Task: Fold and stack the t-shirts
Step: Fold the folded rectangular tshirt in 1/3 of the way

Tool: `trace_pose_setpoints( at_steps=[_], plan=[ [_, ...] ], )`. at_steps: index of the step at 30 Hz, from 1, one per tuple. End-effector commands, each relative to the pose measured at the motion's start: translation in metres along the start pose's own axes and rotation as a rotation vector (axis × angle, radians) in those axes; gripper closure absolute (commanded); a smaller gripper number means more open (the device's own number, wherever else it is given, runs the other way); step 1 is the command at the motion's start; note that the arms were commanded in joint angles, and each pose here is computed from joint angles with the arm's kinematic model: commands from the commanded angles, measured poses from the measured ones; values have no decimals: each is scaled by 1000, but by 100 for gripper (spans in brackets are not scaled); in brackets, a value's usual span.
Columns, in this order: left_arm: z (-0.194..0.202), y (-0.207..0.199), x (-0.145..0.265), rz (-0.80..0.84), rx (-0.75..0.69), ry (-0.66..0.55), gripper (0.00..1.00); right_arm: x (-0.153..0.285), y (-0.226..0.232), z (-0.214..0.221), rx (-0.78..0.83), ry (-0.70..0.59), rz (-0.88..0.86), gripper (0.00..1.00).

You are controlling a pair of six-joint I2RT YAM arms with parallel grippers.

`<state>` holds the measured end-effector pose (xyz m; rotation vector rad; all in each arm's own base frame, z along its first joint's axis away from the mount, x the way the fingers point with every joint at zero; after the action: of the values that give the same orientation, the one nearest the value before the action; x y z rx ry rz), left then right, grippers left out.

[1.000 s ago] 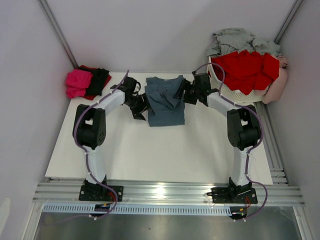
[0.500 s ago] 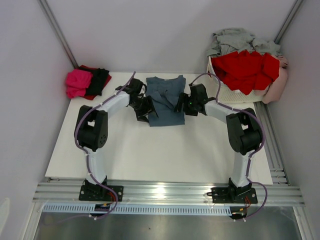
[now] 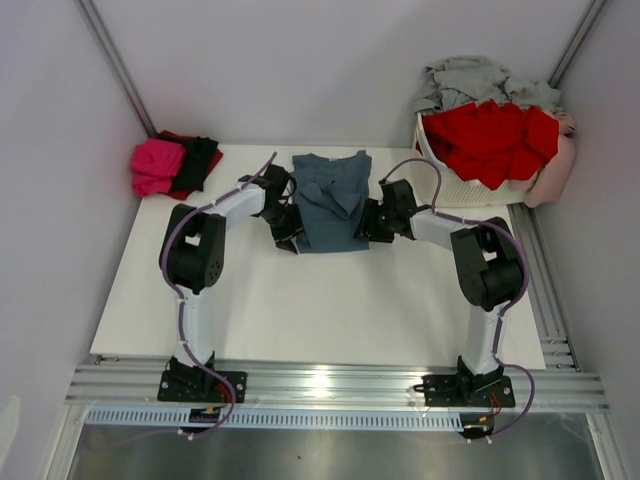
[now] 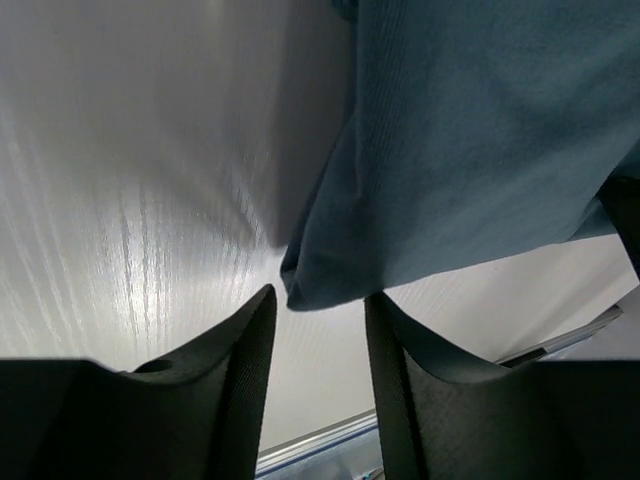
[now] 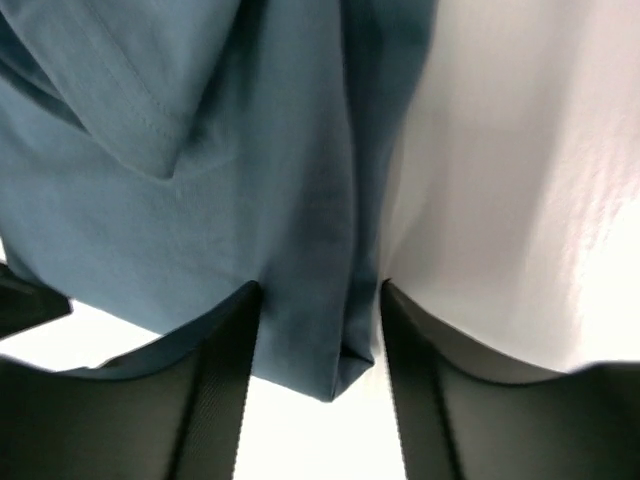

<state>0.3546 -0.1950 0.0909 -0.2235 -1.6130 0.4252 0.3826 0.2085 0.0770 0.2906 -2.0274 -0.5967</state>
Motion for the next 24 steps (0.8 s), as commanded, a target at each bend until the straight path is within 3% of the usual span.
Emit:
trace_pose_setpoints(
  at_steps=[1, 5, 6, 8, 11, 12, 15, 24],
  plan=[
    [-5, -12, 0, 41, -32, 6, 56, 7, 15, 6, -4, 5, -73, 50],
    [-3, -16, -7, 42, -37, 18, 58, 5, 15, 20, -10, 42, -94, 68],
    [-2, -17, -10, 42, -36, 22, 58, 4, 15, 23, -7, 49, -96, 77],
    [-2, -18, -12, 45, -38, 26, 59, 3, 14, 29, -7, 66, -94, 82],
    [-2, -23, -17, 59, -44, 36, 66, 3, 13, 35, -2, 81, -92, 94],
    [0, -23, -19, 59, -45, 43, 74, 5, 14, 35, 1, 80, -95, 96],
    [9, -25, -19, 59, -50, 74, 99, 10, 14, 38, 10, 85, -88, 99],
    [104, 9, -9, -35, -94, 193, 99, 49, 8, 74, 35, 136, -66, 100]
  ],
)
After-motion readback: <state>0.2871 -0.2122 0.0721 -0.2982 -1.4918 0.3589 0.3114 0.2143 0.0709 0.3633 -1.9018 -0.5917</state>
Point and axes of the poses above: each gripper's point midway between its finger pads, its own x axis back along the fingers, its own y axis along the line the jaws close on, z = x × y, the point moved 6 cm from there along x, back along the fingers, and after that the axes turned 8 degrees about -x, right-handed, at the moved point
